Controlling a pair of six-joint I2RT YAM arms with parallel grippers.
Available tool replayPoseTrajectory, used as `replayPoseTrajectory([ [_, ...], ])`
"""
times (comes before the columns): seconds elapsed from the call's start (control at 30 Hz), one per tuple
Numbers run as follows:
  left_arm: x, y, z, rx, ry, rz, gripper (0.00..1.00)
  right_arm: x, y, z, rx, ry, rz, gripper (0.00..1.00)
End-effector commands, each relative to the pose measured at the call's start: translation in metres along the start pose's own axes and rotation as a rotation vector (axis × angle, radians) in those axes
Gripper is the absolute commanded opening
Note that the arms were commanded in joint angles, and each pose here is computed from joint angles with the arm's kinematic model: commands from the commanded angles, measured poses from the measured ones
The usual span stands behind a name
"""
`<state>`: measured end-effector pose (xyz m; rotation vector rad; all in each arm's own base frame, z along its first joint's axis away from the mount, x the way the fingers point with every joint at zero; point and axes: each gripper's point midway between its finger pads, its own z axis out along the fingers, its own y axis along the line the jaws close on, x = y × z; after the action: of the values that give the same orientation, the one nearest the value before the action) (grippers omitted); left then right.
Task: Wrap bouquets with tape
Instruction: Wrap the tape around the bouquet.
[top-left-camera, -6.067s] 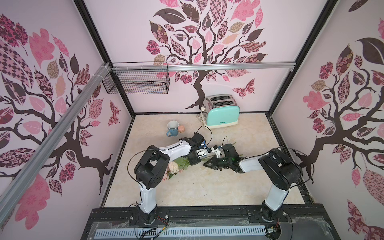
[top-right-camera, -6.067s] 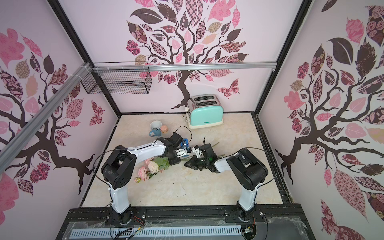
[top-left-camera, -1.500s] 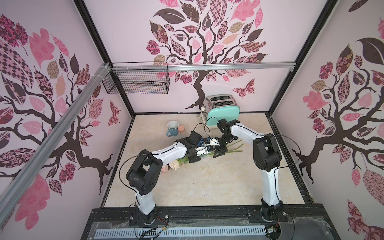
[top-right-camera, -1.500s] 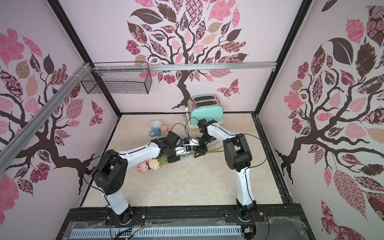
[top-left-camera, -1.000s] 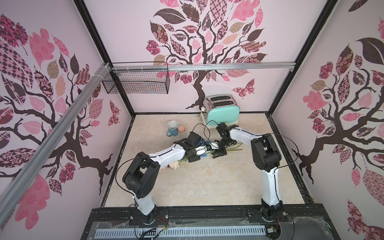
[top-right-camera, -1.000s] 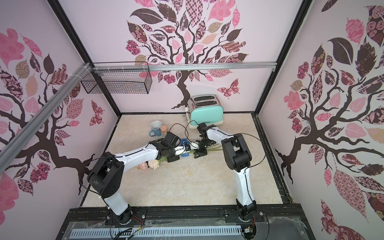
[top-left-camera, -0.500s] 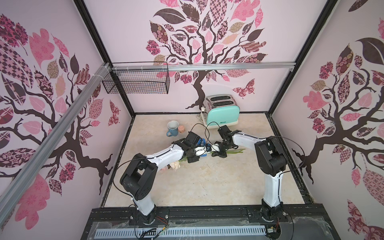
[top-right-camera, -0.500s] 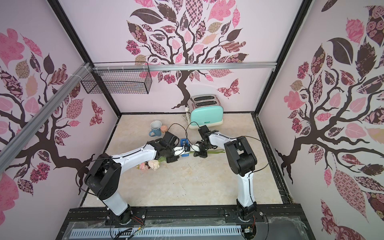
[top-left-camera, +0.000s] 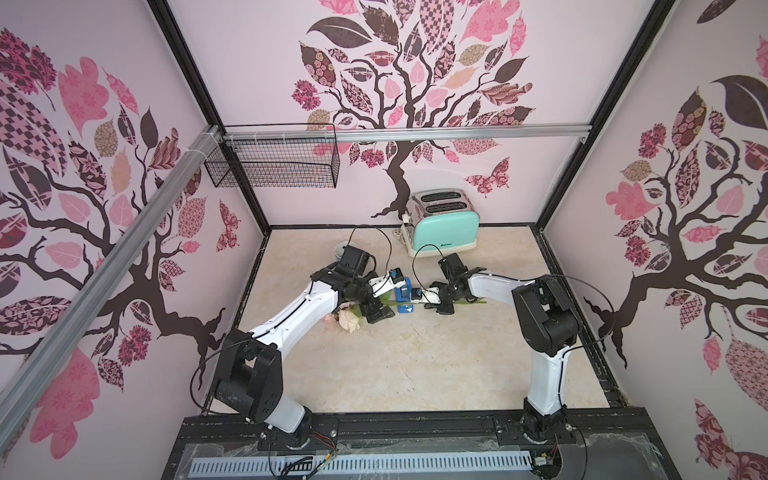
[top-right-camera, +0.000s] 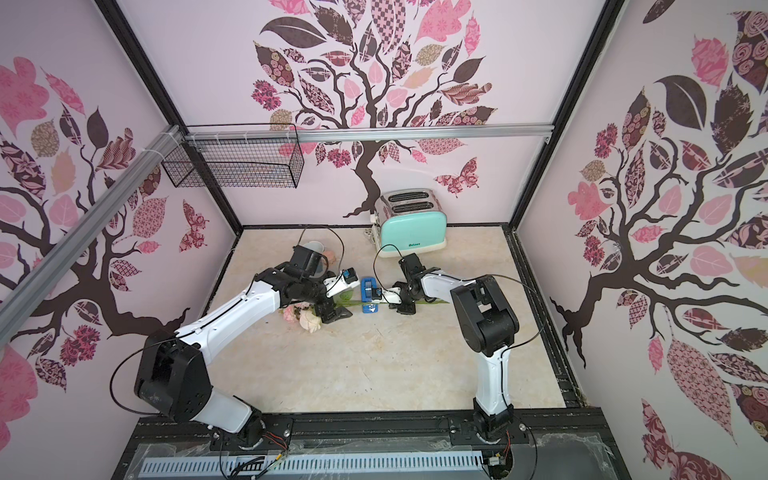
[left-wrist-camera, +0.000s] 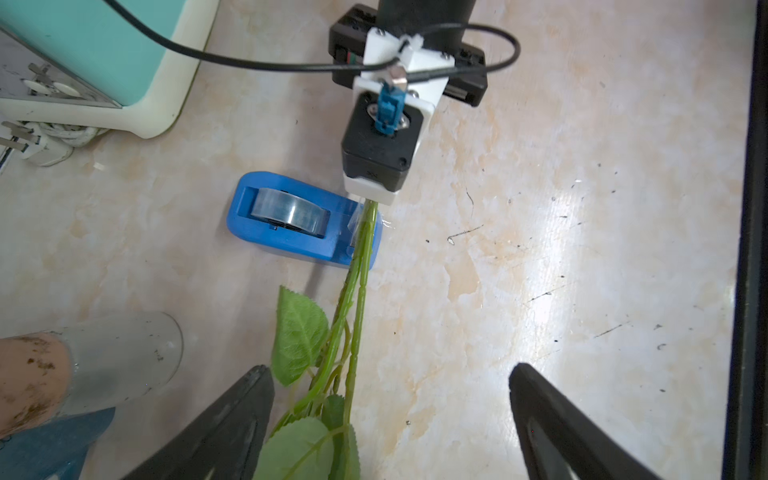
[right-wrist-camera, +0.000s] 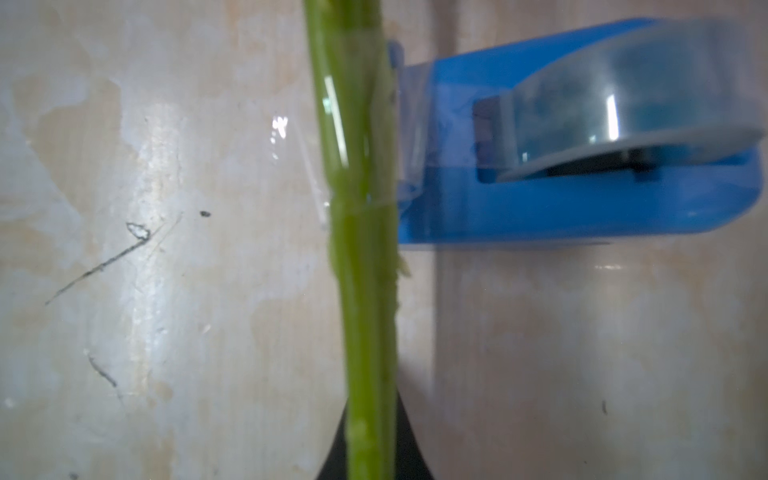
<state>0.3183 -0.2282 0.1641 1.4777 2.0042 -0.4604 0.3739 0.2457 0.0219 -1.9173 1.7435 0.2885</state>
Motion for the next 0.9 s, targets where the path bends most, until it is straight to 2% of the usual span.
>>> replayPoseTrajectory([
  [0.0,-0.024,0.016,-0.016,-0.004,-0.049,-0.016,0.91,-0.022,-0.024,-0.021,0.131,-0.054,-0.051,0.0],
  [0.2,-0.022,0.032,0.001,0.054,0.059,-0.084,0.87,-0.029,-0.031,-0.023,0.237,-0.079,-0.102,0.0],
  [0.27,-0.016,0.027,0.01,0.093,0.11,-0.074,0.86,-0.031,-0.031,-0.023,0.262,-0.082,-0.119,0.0],
  [0.4,-0.005,0.028,0.029,0.071,0.216,-0.039,0.86,-0.034,-0.033,-0.021,0.311,-0.093,-0.147,0.0],
  [0.57,-0.005,0.027,0.044,0.096,0.257,-0.022,0.85,-0.038,-0.035,-0.021,0.394,-0.107,-0.19,0.0],
  [0.87,0.017,0.03,0.072,0.129,0.347,-0.033,0.8,-0.041,-0.04,-0.027,0.542,-0.11,-0.25,0.0],
])
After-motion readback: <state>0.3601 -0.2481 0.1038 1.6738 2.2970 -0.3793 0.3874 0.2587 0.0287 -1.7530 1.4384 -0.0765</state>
